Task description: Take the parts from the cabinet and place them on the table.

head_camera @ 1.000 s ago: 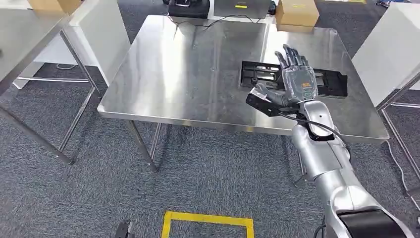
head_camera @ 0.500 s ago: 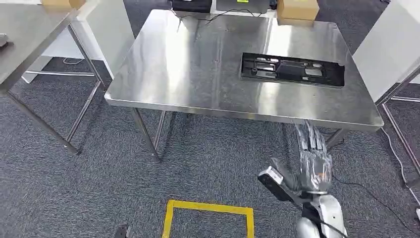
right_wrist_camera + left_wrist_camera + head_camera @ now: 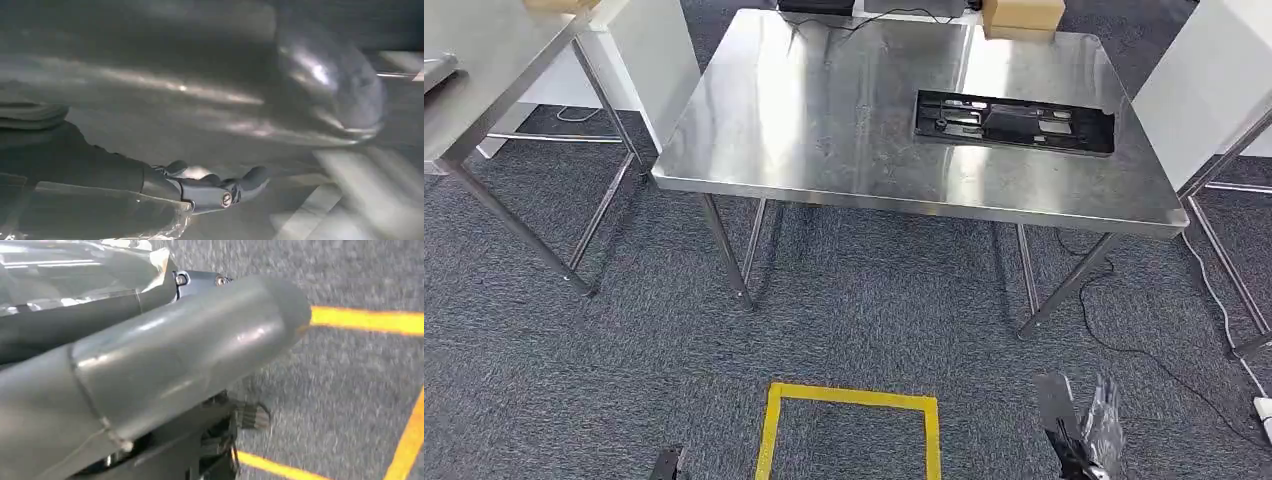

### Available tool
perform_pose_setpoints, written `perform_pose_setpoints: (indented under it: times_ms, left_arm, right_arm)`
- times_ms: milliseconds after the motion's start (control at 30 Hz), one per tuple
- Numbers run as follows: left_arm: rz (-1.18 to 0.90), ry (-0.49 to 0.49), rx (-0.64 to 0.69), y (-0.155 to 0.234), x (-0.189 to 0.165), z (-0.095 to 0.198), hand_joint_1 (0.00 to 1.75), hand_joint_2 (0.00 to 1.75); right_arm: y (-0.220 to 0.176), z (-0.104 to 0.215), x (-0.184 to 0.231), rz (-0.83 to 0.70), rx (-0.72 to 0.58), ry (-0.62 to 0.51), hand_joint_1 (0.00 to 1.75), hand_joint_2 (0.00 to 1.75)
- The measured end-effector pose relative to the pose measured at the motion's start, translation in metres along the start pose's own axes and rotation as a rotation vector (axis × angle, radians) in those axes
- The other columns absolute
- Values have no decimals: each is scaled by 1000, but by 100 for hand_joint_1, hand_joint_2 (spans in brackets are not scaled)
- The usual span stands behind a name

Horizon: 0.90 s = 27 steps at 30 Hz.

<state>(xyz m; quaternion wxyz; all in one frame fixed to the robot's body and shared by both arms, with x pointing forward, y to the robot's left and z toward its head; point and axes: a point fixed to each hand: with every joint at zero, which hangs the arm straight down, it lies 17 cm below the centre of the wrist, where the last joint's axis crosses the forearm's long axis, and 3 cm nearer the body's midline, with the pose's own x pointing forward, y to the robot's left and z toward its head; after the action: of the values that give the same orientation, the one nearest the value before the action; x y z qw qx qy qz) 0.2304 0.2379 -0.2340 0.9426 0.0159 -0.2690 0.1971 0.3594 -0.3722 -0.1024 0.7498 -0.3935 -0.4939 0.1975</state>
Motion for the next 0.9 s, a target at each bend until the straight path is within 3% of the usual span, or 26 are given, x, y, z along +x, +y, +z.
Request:
perform_pose_setpoints:
  times_ms: [67, 200, 267, 467, 600, 900]
  left_arm:
    - [-6, -4, 0, 0, 3, -1, 0, 0]
    - [-10, -2, -4, -1, 2, -1, 0, 0]
    - [-15, 0, -7, -2, 2, 0, 0, 0]
    - [-58, -1, -27, -9, 5, -1, 0, 0]
    - [-90, 3, -37, -11, 4, 0, 0, 0]
    - [-101, -3, -44, -16, 12, -2, 0, 0]
  right_arm:
    - [18, 20, -39, -21, 44, 118, 0, 0]
    - [40, 47, -80, -63, 106, 278, 0, 0]
    - [63, 71, -106, -98, 196, 410, 0, 0]
    - [151, 189, -141, -201, 558, 755, 0, 0]
    - [190, 244, -125, -157, 798, 782, 0, 0]
    - [202, 270, -119, -121, 901, 818, 0, 0]
